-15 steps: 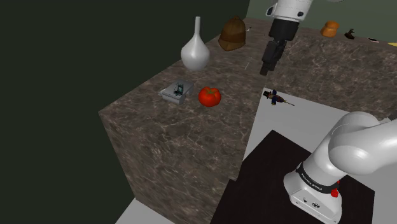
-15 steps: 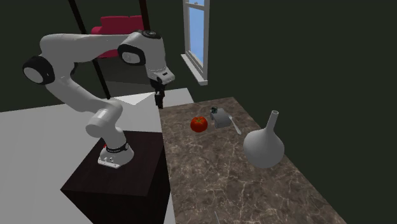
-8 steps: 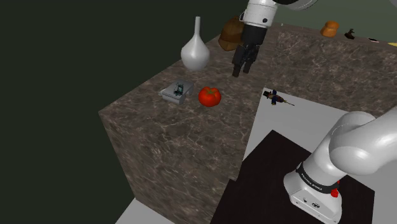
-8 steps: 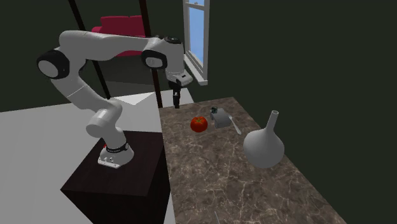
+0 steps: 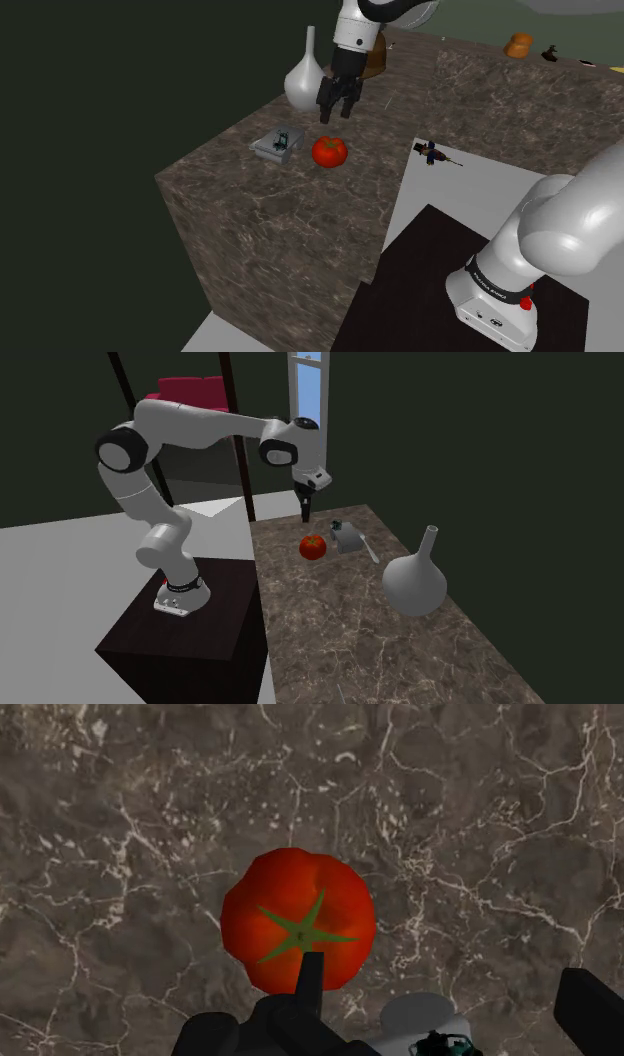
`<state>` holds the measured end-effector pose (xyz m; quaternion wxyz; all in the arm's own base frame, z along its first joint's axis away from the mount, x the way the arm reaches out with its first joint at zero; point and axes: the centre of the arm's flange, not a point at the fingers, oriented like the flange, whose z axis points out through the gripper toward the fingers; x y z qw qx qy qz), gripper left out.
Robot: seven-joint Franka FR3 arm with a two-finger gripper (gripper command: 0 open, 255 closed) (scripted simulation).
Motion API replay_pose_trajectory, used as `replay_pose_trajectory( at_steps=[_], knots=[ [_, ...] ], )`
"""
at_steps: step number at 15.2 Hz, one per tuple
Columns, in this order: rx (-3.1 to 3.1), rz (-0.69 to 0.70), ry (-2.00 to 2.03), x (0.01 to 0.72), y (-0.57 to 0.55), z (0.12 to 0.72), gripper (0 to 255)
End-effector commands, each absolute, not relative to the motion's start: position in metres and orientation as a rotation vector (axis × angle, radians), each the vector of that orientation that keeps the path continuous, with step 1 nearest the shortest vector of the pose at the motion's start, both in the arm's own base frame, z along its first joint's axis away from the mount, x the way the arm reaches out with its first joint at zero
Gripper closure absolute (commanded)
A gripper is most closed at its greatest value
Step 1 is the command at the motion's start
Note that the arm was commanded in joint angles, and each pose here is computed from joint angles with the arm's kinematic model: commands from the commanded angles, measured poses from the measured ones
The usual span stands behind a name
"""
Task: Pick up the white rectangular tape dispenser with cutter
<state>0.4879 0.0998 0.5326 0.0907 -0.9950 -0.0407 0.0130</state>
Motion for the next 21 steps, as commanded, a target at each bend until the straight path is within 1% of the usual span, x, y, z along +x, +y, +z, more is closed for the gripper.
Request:
replay_pose_trajectory(
  at_steps=[1, 11, 20, 21],
  knots=[
    [-2.954, 0.034, -0.111, 0.51, 0.112, 0.524, 0],
    [-2.94, 0.016, -0.067, 0.618, 0.168, 0.489, 0],
    [-2.94, 0.016, -0.067, 0.618, 0.168, 0.449, 0],
    [-2.94, 0.016, -0.067, 0.617, 0.167, 0.449, 255]
  ],
)
